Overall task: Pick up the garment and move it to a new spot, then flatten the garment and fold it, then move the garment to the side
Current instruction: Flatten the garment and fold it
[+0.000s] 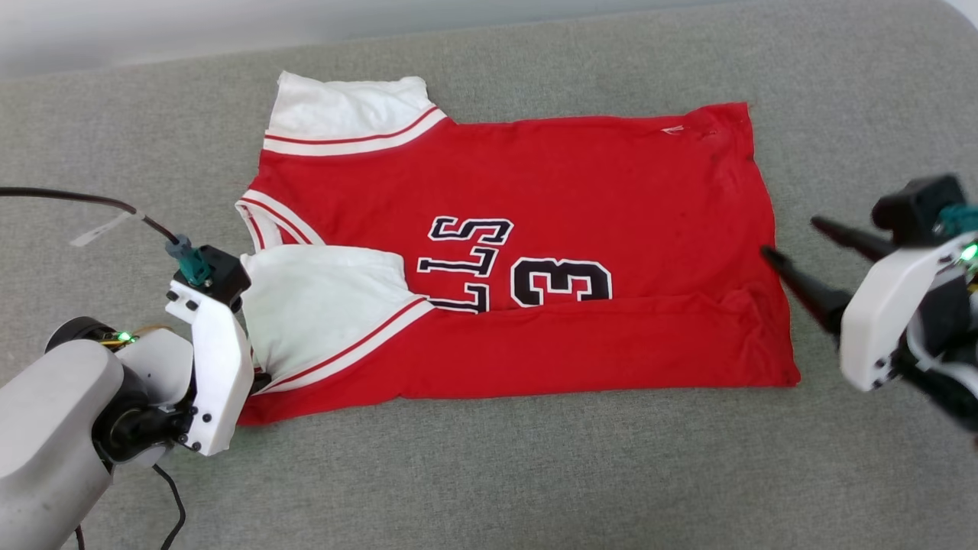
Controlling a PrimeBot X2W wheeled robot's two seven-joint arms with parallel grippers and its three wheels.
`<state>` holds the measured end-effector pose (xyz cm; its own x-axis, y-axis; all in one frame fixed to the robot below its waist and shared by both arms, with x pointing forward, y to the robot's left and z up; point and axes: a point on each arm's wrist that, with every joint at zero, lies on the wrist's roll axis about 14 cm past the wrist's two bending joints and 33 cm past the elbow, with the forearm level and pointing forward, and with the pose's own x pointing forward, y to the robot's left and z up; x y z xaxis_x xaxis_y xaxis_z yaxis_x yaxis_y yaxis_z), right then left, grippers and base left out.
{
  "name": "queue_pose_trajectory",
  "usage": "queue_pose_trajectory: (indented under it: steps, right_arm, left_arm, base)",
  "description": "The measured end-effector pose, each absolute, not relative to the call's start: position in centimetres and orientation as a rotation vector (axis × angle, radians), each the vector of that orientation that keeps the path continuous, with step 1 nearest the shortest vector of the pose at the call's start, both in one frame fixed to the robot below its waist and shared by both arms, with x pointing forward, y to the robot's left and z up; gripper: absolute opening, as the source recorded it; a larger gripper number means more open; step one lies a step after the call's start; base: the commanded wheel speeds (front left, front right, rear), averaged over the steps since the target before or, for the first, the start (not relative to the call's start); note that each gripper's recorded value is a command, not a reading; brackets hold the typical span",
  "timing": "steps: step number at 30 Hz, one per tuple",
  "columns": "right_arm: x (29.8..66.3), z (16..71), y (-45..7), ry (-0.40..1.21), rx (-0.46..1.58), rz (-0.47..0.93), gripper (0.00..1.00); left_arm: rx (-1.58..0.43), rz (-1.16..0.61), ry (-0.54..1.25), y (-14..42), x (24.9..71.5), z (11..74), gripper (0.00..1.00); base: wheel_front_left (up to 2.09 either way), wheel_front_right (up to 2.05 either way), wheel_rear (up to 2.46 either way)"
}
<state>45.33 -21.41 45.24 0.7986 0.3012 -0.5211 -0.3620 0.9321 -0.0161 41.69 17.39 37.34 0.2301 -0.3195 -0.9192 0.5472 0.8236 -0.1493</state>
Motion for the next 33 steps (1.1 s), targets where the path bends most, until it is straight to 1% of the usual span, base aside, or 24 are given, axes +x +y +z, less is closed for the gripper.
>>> queue_pose_trajectory:
  steps: [3, 6, 9, 12, 18, 25, 29, 32, 33]
  right_arm:
    - [46.1, 47.1, -22.1, 0.536, -0.186, 0.361, 1.00]
    - [46.0, 47.8, -22.3, 0.596, -0.234, 0.378, 1.00]
    - [45.0, 47.2, -23.1, 0.717, -0.276, 0.382, 1.00]
    - [43.4, 45.4, -23.5, 0.869, -0.264, 0.389, 1.00]
    - [41.8, 41.5, -23.7, 1.057, -0.229, 0.377, 1.00]
    - [41.4, 36.8, -21.2, 1.134, -0.117, 0.384, 1.00]
    - [41.2, 35.5, -20.7, 1.154, -0.105, 0.383, 1.00]
    - [41.3, 35.3, -20.6, 1.140, -0.105, 0.383, 1.00]
    - [41.3, 35.4, -20.6, 1.128, -0.107, 0.384, 0.33]
  left_arm:
    - [0.227, -0.606, 1.177, 17.3, 41.7, 37.9, 0.00]
    - [0.235, -0.617, 1.151, 17.2, 41.6, 38.7, 0.00]
    - [0.242, -0.628, 1.125, 17.1, 41.6, 39.4, 0.00]
    - [0.248, -0.637, 1.104, 17.1, 41.7, 39.9, 0.00]
    - [0.252, -0.655, 1.090, 16.8, 41.8, 40.0, 0.00]
    - [0.244, -0.653, 1.096, 16.9, 41.8, 39.4, 0.00]
    - [0.242, -0.649, 1.095, 17.0, 41.7, 39.2, 0.00]
    - [0.240, -0.649, 1.090, 17.0, 41.6, 39.3, 0.00]
    - [0.239, -0.649, 1.087, 16.9, 41.6, 39.3, 0.00]
  base:
    - [0.00, 0.00, 0.00]
    - [0.00, 0.00, 0.00]
    - [0.00, 0.00, 0.00]
    - [0.00, 0.00, 0.00]
    - [0.00, 0.00, 0.00]
    - [0.00, 0.00, 0.00]
    - [0.00, 0.00, 0.00]
    - [0.00, 0.00, 0.00]
    - [0.00, 0.00, 0.00]
